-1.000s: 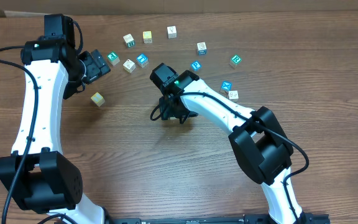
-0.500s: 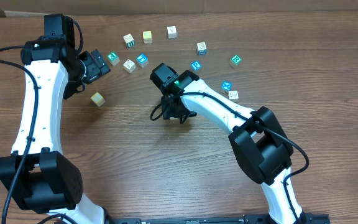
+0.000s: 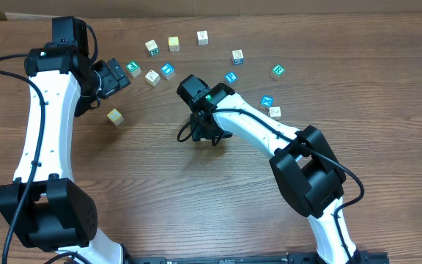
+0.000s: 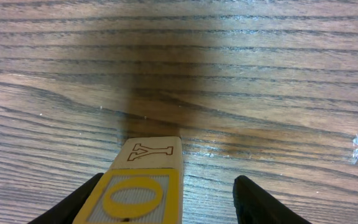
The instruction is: Form a tower
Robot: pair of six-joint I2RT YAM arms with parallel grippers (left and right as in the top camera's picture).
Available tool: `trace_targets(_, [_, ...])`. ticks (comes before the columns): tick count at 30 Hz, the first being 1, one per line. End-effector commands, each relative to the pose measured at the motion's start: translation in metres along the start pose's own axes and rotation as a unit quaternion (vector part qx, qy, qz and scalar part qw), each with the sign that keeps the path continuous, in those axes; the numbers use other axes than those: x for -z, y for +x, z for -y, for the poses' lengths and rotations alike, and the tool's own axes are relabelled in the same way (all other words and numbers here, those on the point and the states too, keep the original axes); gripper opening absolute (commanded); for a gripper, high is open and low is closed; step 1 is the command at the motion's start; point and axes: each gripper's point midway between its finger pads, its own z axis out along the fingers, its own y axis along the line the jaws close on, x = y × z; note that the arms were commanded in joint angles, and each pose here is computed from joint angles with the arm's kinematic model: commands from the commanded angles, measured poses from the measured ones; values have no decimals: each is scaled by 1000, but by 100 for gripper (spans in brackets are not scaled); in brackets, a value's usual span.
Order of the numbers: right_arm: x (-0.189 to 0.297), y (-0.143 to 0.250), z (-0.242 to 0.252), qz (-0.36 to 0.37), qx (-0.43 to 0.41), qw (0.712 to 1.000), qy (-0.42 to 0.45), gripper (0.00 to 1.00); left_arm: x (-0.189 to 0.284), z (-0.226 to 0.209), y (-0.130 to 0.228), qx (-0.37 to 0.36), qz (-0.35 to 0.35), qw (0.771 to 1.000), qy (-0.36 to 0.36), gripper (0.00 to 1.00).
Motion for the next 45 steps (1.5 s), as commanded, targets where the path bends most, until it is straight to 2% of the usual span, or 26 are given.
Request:
trace_targets(1, [14, -4, -2, 17, -1, 1000, -6, 60, -4, -1, 1, -10, -5, 1000, -6, 100])
trace_targets(13, [13, -4, -2, 16, -1, 1000, -5, 60, -4, -1, 1, -10, -5, 1000, -6, 100])
trace_targets(15, [12, -4, -2, 15, -1, 1000, -4, 56, -4, -1, 1, -10, -5, 1000, -6, 99])
trace_targets(17, [10, -3, -1, 13, -1, 1000, -3, 47, -4, -1, 1, -10, -5, 1000, -6, 99])
trace_targets(22, [9, -3, -1, 12, -1, 1000, -3, 39, -4, -1, 1, -10, -5, 1000, -6, 100])
trace_targets(27, [9, -3, -1, 12, -1, 1000, -3, 37, -4, -1, 1, -10, -5, 1000, -6, 100])
trace_targets(34, [9, -3, -2, 12, -14, 1000, -4, 25, -4, -1, 1, -10, -5, 1000, -6, 100])
trace_targets(39, [9, -3, -1, 12, -29, 1000, -3, 21, -4, -1, 1, -10, -5, 1000, -6, 100])
trace_targets(45, [9, -1, 0, 9, -29, 1000, -1, 20, -4, -1, 1, -10, -5, 1000, -6, 100])
